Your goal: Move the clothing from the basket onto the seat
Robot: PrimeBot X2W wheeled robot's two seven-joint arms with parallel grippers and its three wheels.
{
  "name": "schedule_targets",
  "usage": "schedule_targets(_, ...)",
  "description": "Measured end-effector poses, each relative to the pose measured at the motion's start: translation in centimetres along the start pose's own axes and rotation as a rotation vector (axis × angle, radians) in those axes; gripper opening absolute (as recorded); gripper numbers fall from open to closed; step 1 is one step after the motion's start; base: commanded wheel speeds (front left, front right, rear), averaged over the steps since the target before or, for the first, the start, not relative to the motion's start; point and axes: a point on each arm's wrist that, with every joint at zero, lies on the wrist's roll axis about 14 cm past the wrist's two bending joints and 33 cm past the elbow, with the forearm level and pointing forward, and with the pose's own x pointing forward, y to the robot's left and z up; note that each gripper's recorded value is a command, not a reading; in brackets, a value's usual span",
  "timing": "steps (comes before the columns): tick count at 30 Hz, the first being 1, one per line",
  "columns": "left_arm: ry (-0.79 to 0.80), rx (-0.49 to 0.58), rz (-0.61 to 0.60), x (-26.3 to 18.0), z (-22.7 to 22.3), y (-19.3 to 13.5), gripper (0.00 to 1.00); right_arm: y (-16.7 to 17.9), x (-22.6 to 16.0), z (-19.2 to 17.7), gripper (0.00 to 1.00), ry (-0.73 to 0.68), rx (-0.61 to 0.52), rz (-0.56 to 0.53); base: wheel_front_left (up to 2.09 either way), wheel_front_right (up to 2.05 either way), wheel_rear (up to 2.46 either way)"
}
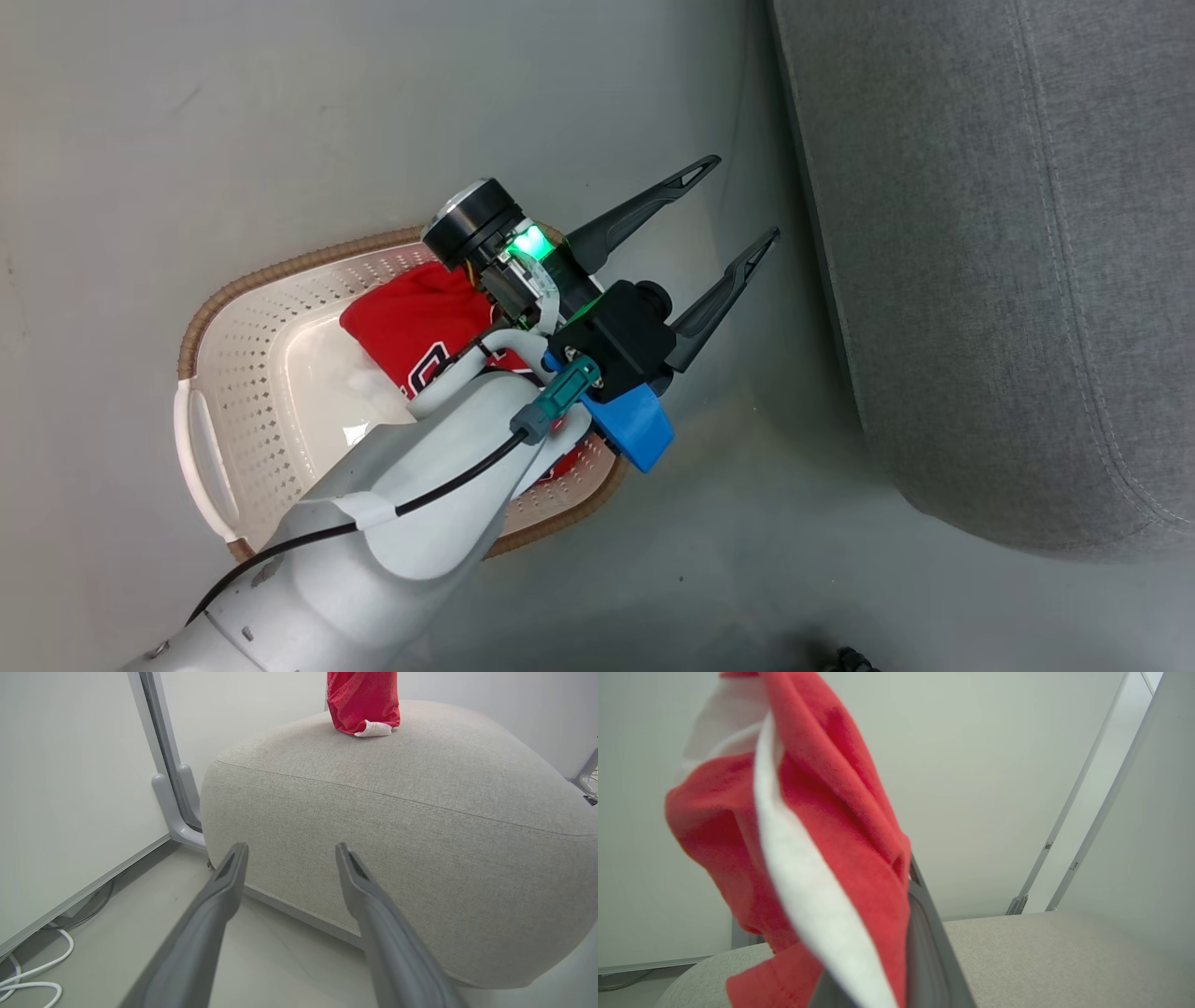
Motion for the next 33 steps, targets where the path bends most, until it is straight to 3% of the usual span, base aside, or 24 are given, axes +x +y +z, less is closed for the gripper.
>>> schedule_targets(8,0.008,-0.007,0.004,-0.1,-0.7,0.3,1.0,1.1,-5.0,-10.5,0.0,0.3,0.078,-0.038,0.0,0.0,0.0)
schedule_targets(14,0.0,0.005,0.001,0.0,-0.2,0.4,1.0,1.6,-8.1,-14.5,0.0,0.444,0.129,-0.067,0.0,0.0,0.0)
schedule_targets(15,-0.002,0.007,0.0,0.1,-0.1,0.3,1.0,1.5,-8.2,-14.6,0.06,0.449,0.132,-0.07,0.0,0.0,0.0)
schedule_targets(16,-0.002,0.009,0.0,0.1,0.1,0.3,1.0,1.4,-8.3,-14.5,0.46,0.449,0.134,-0.072,0.0,0.0,0.0)
schedule_targets(17,-0.003,0.01,0.001,0.0,0.2,0.3,1.0,1.3,-8.2,-14.3,1.0,0.446,0.136,-0.075,0.0,0.0,0.0)
schedule_targets(25,-0.025,0.038,0.01,-0.2,2.7,-0.4,1.0,0.6,-9.3,-11.7,1.0,0.406,0.111,-0.049,0.0,0.0,0.0)
schedule_targets(33,-0.076,0.056,0.066,-1.7,7.2,-1.8,1.0,-1.1,-14.0,-8.8,1.0,0.39,0.091,-0.02,0.0,0.0,0.0)
